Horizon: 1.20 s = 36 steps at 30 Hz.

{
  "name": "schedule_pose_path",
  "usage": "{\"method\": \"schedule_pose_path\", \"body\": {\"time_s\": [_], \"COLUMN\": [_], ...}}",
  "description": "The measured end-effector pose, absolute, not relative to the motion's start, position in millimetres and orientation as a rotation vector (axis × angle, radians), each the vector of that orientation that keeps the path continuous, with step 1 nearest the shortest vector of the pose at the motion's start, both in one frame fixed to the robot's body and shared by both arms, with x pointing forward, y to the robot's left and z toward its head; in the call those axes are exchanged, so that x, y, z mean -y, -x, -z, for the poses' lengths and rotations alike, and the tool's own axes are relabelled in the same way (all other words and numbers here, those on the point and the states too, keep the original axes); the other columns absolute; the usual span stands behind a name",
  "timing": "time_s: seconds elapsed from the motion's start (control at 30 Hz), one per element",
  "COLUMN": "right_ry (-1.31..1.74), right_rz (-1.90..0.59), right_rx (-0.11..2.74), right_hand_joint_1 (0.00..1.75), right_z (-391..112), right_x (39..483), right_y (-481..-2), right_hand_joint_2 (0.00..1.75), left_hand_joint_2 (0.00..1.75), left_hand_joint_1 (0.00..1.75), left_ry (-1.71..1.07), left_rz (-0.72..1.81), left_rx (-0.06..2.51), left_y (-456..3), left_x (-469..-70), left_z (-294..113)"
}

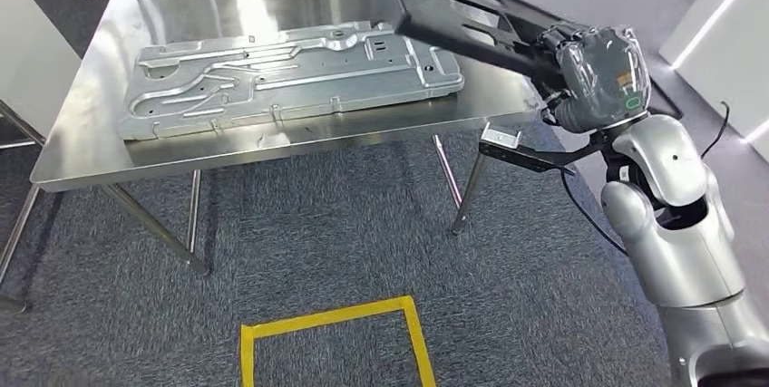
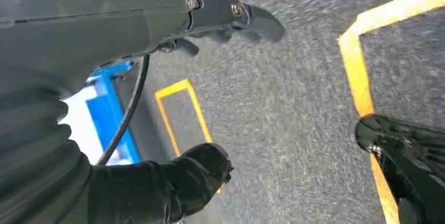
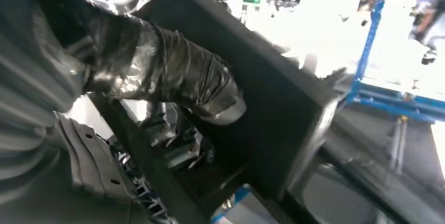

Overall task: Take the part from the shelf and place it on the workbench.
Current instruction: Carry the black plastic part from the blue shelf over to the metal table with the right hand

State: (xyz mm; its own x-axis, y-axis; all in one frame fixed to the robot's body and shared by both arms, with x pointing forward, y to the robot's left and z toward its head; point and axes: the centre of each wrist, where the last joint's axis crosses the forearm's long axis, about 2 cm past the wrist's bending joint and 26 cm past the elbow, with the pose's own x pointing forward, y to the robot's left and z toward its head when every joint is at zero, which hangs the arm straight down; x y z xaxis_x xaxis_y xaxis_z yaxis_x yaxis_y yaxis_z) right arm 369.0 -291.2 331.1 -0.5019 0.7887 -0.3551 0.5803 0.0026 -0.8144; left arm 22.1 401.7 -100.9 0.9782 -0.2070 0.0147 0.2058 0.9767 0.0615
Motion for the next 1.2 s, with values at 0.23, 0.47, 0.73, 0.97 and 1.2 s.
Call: {"method": "schedule_pose_path", "body": {"time_s": [0.23, 0.47, 0.73, 0.97, 1.2], "right_ry": [1.43, 1.406, 1.408, 1.434, 1.45], "right_rz": [-1.503, -1.532, -1.574, -1.614, -1.617], "right_rx": [2.087, 2.072, 2.039, 1.933, 1.907], "right_hand_joint_1": [1.75, 1.75, 1.75, 1.75, 1.75], "right_z": [-332, -324, -328, -324, -326], "right_x": [283, 263, 261, 268, 270], "right_y": [-370, -370, -377, -387, -391], "right_hand_joint_2": [1.75, 1.75, 1.75, 1.75, 1.75], "left_hand_joint_2": [1.75, 1.75, 1.75, 1.75, 1.75], "left_hand_joint_1": [0.0, 0.0, 0.0, 0.0, 0.0], "left_ry": [-0.066, -0.077, -0.088, -0.082, -0.085], "left_rz": [0.207, 0.205, 0.208, 0.21, 0.209], "left_rx": [0.022, -0.002, 0.01, 0.008, 0.01], "left_y": [-24, -20, -24, -22, -24], "left_x": [-405, -414, -420, -418, -419], "left_z": [100, 98, 97, 97, 97]}}
